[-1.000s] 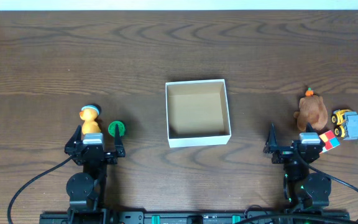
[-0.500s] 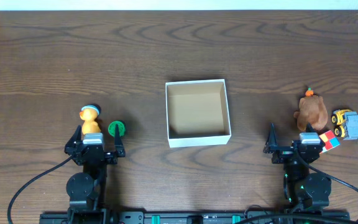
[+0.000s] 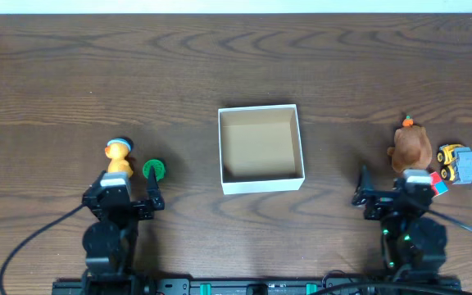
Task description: Pack container
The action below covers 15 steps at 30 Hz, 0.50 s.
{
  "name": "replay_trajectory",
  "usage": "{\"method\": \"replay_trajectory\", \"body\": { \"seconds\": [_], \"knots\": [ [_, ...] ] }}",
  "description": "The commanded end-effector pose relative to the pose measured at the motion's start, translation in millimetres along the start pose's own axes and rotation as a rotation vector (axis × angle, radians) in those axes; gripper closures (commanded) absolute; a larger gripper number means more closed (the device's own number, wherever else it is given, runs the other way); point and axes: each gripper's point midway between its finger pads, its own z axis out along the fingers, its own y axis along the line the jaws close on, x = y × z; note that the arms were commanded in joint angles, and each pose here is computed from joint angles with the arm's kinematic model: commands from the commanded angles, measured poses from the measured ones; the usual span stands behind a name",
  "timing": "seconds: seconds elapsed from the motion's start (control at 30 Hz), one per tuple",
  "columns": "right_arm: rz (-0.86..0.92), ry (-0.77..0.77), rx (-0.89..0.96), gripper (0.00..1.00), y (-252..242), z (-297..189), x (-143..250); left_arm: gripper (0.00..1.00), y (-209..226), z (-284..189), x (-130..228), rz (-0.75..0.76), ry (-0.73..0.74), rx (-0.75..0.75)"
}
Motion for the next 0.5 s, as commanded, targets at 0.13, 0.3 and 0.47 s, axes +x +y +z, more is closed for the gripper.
{"method": "replay_trajectory", "body": {
  "seconds": [0.13,0.3,0.47],
  "knots": [
    [0.033,0.227,0.15,0.01,-26,-5,-47,0.02,2,-14,-34,-0.138,0.216,-0.05],
    [0.061,0.496,0.18,0.01,-43,1,-65,0.02,2,-20,-32,-0.17,0.436,-0.091],
    [0.152,0.647,0.282,0.01,-78,2,-93,0.02,3,-23,-27,-0.163,0.537,-0.108]
  ]
}}
